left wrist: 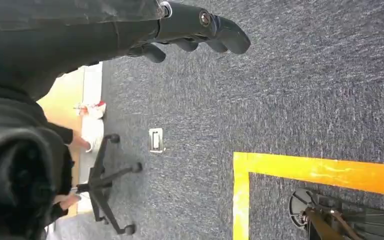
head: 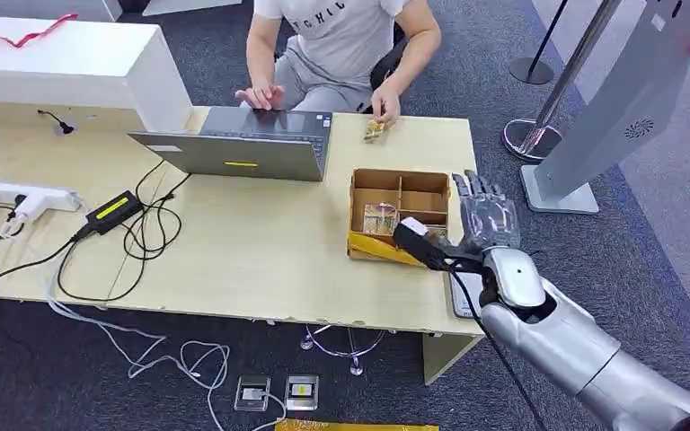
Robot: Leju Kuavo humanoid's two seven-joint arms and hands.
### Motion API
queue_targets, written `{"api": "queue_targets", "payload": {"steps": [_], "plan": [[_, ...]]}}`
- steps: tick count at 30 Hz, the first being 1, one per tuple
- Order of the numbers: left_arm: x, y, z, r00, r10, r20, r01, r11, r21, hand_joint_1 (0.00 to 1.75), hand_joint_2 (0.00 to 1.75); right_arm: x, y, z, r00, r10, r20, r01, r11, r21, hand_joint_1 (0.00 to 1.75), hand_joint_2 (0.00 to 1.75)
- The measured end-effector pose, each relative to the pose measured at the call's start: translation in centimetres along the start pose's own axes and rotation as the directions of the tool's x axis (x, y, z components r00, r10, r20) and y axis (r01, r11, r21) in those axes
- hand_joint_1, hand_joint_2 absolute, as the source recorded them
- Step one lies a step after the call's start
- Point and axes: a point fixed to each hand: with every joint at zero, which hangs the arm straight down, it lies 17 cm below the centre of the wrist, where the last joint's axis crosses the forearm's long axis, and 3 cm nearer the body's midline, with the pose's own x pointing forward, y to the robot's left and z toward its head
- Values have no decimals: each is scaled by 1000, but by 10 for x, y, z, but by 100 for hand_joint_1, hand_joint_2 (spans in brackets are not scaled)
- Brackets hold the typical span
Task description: Pass the card to the sensor for recognition and then transmit it.
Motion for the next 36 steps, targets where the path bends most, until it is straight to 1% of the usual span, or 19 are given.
{"api": "queue_targets", "payload": {"steps": [12, 18, 28, 36], "plan": [[-1, -1, 0, 1000, -7, -1, 7, 1000, -6, 0, 0, 4, 13, 5, 1000, 14, 5, -14, 999, 28, 0, 175], [1, -1, 0, 1000, -10, 2, 10, 1000, -6, 0, 0, 15, 19, 7, 1000, 7, 28, -8, 999, 37, 0, 175], [4, 0, -1, 1000, -7, 4, 7, 1000, -4, 0, 0, 31, 29, 5, 998, -5, 65, 2, 999, 54, 0, 175], [2, 2, -1, 1000, -7, -7, 7, 1000, -2, 0, 0, 33, 40, 2, 998, -18, 65, 14, 997, 70, 0, 175]]}}
